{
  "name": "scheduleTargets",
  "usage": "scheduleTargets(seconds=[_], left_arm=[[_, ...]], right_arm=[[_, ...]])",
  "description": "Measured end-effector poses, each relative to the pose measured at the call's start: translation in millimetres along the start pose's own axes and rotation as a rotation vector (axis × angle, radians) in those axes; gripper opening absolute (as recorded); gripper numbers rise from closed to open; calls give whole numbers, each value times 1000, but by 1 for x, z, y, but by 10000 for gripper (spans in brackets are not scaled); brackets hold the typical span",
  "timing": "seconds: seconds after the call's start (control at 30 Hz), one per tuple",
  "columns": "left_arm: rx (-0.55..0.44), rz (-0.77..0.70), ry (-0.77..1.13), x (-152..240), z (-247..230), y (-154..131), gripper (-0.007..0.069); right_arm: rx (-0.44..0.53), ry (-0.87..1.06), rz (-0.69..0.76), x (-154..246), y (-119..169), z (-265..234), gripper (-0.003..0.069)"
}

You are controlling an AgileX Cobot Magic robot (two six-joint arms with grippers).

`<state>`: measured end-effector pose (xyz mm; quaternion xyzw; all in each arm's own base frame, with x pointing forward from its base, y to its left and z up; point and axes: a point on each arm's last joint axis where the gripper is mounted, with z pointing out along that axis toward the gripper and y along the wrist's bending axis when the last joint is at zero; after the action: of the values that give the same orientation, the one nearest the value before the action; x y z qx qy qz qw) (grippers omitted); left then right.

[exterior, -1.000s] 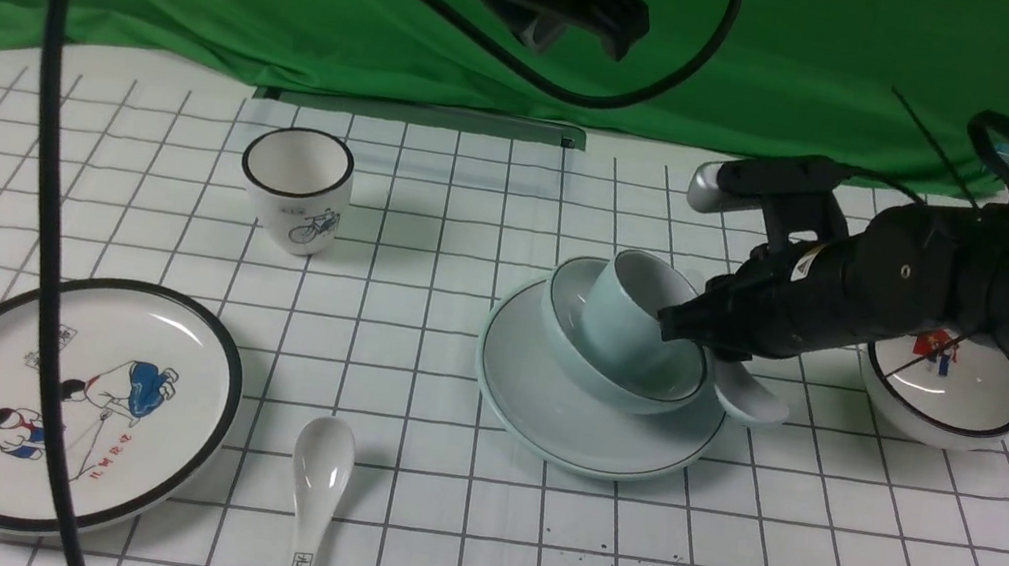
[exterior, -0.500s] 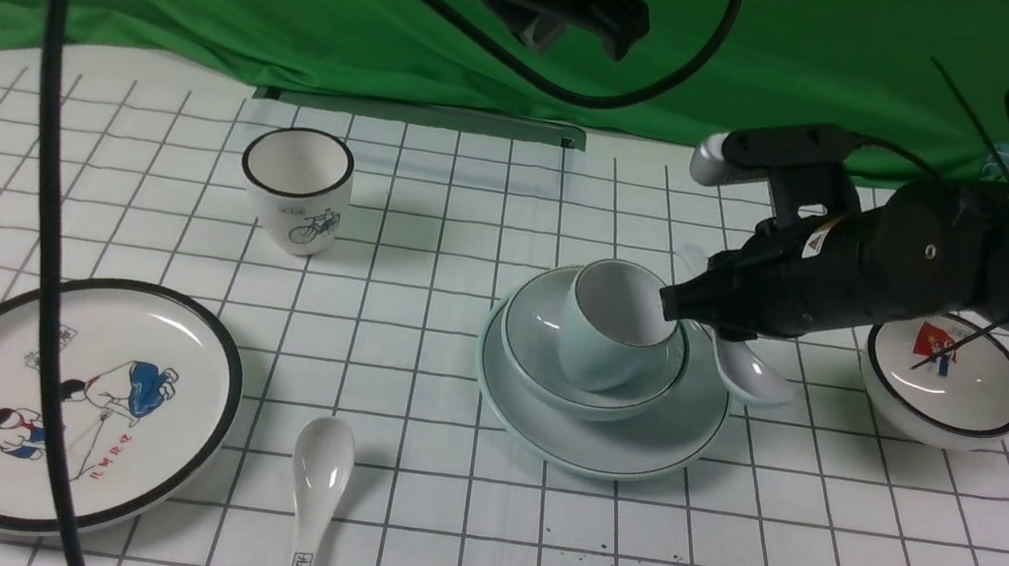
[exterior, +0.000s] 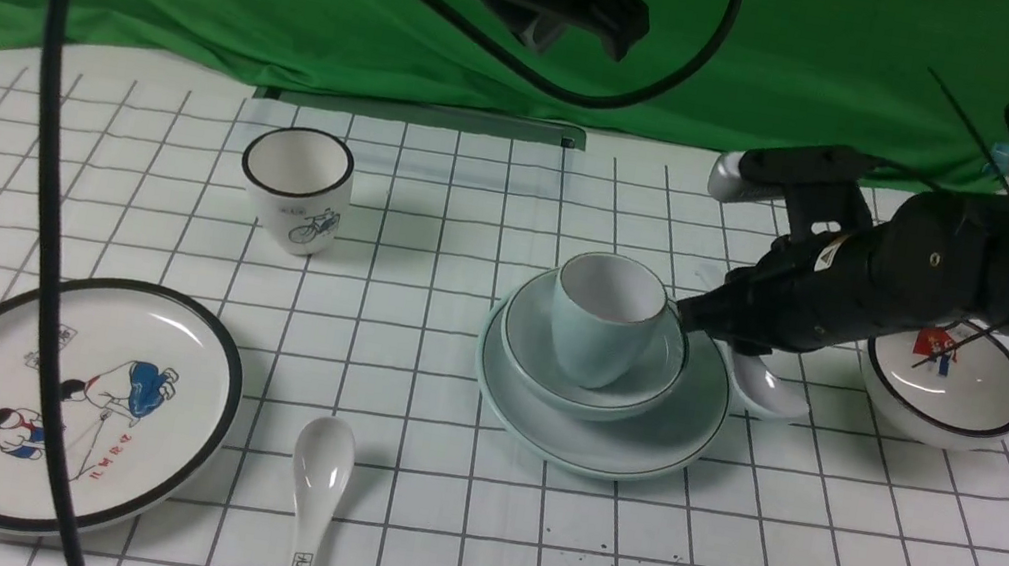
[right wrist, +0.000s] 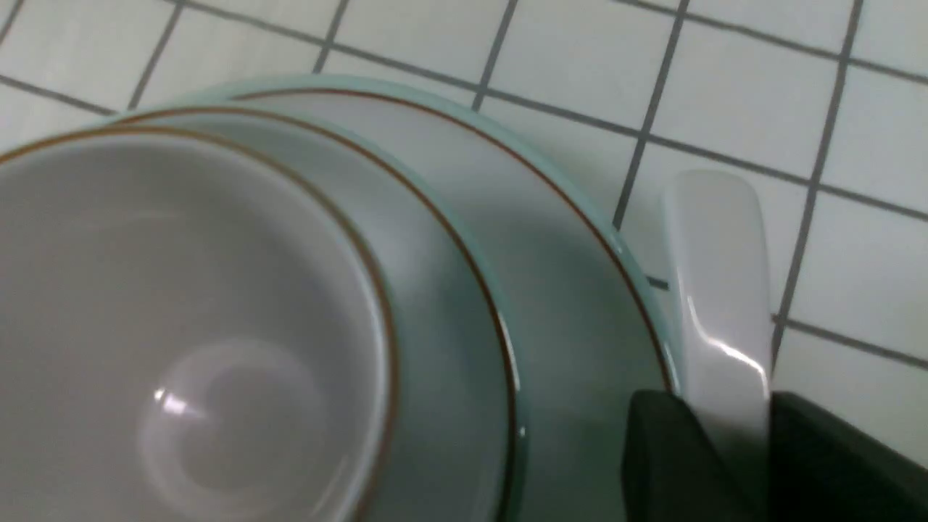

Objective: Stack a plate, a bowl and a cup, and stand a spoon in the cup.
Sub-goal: Use the right arm to put the blue soup spoon into the blue teacup in the middle

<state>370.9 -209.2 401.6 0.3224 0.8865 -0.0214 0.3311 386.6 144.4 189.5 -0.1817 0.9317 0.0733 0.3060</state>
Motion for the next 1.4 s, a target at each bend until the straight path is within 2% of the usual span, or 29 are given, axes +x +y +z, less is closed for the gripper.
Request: scheduleTargets(seconds=[0.37,0.83,1.4], left_arm=[[0,0,0,0,0,0,-32],[0,-1,0,0,0,0,-32],[2,0,0,0,0,0,-32]], right_arm=[[-23,-18,60,-1,8,1,180],[-19,-112,37,-14,9,-21,180],[-20,-37,74,-1,9,6,195]])
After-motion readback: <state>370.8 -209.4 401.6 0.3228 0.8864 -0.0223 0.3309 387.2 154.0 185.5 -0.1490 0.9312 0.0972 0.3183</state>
